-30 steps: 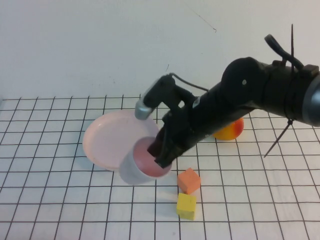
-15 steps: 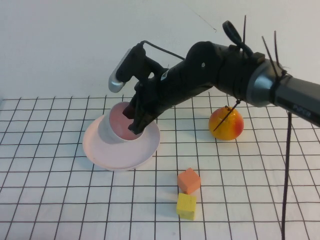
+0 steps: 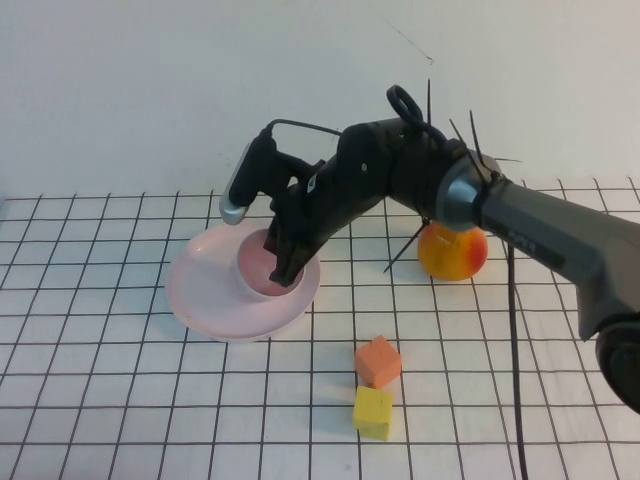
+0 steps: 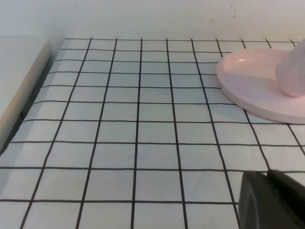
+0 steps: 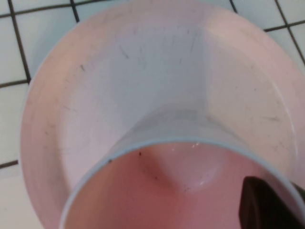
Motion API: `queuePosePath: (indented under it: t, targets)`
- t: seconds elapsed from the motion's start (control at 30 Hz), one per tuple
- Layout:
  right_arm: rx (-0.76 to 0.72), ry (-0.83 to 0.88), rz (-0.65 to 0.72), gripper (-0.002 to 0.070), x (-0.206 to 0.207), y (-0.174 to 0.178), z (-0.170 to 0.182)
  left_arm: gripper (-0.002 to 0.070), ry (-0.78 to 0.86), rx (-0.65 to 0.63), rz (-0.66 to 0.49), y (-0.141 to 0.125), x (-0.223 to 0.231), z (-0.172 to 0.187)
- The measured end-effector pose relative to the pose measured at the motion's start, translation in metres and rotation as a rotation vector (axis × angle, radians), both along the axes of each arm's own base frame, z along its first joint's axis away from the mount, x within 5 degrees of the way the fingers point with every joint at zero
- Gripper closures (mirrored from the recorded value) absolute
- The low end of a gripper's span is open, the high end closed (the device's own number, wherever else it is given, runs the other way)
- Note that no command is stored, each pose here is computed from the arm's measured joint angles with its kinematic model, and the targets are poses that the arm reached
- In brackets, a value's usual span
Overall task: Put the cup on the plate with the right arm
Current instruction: Place the cup on the plate
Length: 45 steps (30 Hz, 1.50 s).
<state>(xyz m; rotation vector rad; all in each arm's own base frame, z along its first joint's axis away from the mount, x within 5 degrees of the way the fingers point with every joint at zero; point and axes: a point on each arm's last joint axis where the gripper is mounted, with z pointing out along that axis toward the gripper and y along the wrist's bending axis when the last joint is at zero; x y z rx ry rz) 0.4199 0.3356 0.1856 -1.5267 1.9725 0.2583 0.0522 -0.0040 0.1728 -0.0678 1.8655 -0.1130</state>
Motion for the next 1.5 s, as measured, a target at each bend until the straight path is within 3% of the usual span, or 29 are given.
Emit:
queuePosePath:
  t: [0.13, 0.37, 0.47, 0.87, 1.5]
  targets:
    - [-0.002, 0.004, -0.004, 0.0636, 0.001, 0.000, -0.003, 0.0678, 0.000, 0.000, 0.000, 0.000, 0.000, 0.000]
    - [0.008, -0.005, -0.014, 0.0454, 0.002, 0.001, -0.003, 0.0678, 0.000, 0.000, 0.000, 0.000, 0.000, 0.000]
    - [0.010, -0.009, -0.015, 0.0421, 0.002, 0.001, -0.002, 0.0678, 0.000, 0.000, 0.000, 0.000, 0.000, 0.000]
    - [0.098, -0.116, -0.027, 0.0407, 0.008, 0.005, 0.039, 0.0678, 0.000, 0.000, 0.000, 0.000, 0.000, 0.000]
    - [0.102, -0.117, -0.020, 0.0408, 0.003, 0.002, 0.055, 0.0678, 0.000, 0.000, 0.000, 0.000, 0.000, 0.000]
